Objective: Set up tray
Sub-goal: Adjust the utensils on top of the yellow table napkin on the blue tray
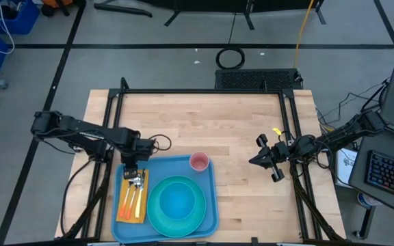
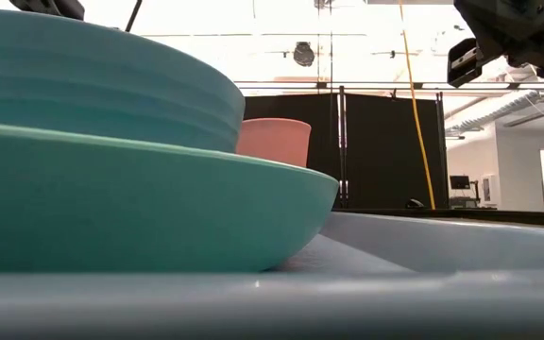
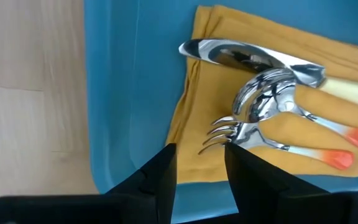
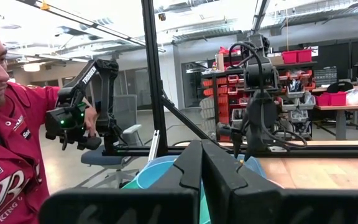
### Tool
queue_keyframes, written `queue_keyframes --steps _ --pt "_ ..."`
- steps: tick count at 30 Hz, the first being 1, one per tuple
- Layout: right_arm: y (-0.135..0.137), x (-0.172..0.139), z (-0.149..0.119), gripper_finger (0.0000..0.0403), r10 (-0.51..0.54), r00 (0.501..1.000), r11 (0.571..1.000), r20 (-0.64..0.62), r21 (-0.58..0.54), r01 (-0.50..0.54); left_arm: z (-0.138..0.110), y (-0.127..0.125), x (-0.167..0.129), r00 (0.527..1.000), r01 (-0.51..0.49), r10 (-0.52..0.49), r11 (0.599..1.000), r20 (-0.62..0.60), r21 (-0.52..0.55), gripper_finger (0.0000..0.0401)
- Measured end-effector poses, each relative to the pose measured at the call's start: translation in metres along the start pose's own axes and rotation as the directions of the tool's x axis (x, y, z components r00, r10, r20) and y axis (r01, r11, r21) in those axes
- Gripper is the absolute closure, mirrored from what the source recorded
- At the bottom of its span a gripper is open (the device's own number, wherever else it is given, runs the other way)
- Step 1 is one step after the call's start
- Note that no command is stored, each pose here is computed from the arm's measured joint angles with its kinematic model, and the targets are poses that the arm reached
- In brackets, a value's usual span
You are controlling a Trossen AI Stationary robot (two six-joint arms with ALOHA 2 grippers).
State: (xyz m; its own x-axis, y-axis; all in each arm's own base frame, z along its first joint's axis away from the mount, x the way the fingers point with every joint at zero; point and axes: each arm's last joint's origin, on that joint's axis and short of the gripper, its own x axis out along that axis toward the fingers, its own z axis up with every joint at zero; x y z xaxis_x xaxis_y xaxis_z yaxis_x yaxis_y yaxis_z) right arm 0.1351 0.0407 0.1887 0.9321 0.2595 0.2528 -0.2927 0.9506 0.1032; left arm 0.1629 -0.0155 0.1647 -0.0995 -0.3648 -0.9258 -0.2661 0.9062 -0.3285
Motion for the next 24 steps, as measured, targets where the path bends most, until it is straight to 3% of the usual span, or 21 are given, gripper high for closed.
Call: queue_keyframes --steps 24 --pt "0.0 -0.0001 0.0 0.0403 0.0 1.0 1.0 0.0 0.0 0.0 0.0051 -0.0017 0.0048 1.0 0.028 -0.028 0.999 0.004 0.037 0.0265"
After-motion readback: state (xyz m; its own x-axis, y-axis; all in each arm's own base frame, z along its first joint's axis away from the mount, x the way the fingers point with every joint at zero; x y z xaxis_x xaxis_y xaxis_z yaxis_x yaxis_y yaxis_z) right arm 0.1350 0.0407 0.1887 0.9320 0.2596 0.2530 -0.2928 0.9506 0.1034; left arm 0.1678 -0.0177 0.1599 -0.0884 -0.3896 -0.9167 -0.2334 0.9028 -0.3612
